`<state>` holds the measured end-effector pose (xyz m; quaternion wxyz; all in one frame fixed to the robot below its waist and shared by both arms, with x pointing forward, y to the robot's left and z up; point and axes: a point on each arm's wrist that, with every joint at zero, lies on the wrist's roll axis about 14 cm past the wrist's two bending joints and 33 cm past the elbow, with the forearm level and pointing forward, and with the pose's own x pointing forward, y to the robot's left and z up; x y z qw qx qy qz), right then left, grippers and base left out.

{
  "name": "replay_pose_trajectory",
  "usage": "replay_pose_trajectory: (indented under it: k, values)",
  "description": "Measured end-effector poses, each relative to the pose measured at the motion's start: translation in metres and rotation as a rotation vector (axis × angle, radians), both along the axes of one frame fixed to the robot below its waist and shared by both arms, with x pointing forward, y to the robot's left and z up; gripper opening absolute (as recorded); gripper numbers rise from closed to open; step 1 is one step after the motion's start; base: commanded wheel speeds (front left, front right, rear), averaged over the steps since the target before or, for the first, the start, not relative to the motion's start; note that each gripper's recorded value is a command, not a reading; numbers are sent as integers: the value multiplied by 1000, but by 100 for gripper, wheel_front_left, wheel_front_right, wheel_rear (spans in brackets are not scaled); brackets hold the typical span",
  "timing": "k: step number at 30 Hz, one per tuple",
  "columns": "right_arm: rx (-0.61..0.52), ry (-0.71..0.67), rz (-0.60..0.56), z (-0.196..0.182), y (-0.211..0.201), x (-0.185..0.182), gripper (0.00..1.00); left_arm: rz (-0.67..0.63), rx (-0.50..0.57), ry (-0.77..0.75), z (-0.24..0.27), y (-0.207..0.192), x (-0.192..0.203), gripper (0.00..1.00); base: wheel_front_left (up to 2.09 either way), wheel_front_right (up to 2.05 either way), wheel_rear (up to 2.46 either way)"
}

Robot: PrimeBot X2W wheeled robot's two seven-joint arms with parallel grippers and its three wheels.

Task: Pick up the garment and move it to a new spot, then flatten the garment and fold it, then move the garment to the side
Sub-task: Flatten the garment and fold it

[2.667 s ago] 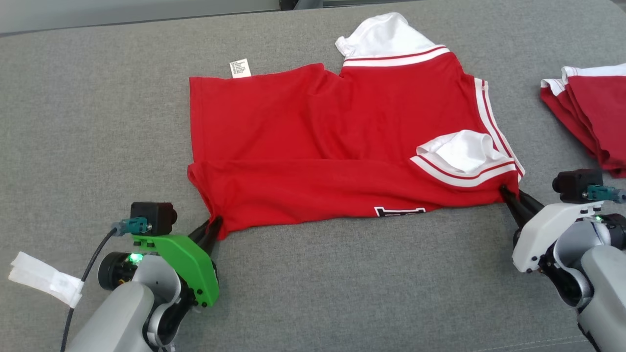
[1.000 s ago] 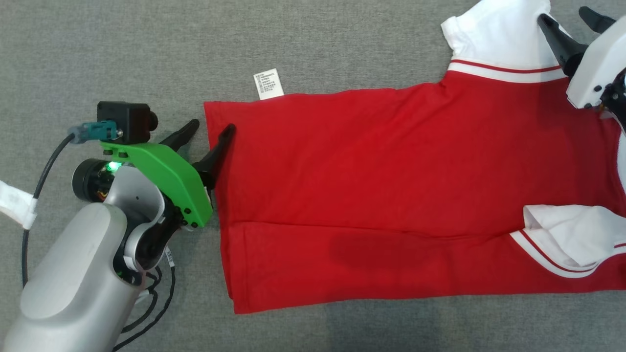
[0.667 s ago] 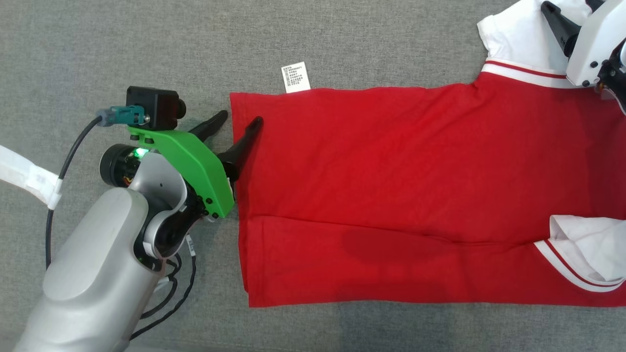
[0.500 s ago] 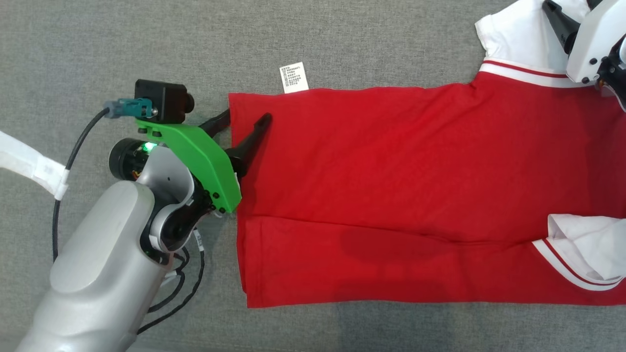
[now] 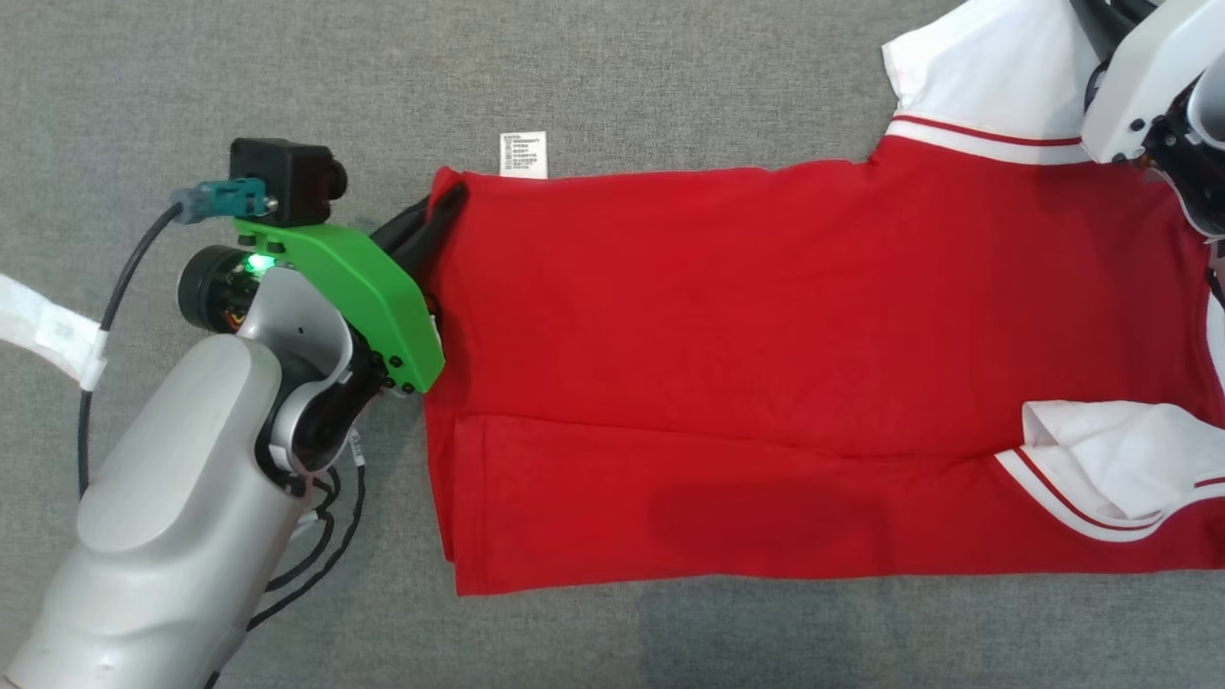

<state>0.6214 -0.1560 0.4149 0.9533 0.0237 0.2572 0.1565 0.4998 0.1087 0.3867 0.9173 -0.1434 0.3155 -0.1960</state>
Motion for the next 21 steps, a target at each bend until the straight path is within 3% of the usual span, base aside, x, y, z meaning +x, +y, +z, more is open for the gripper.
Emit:
replay_pose_trajectory:
  k: [6, 11, 16, 21]
  values:
    - [20, -97, -35, 34, -22, -6, 0, 32, 5, -69, 19, 10, 6, 0, 0, 0, 0]
    - [51, -186, 1, 61, -21, -19, 0, -5, -27, -126, 33, -3, 6, 0, 0, 0, 0]
    - [125, -271, 29, 76, -23, -64, 0, -58, -51, -191, 44, -20, -21, 0, 0, 0, 0]
    - [174, -199, 0, 52, -31, -130, 0, -59, -78, -159, 40, -21, -65, 0, 0, 0, 0]
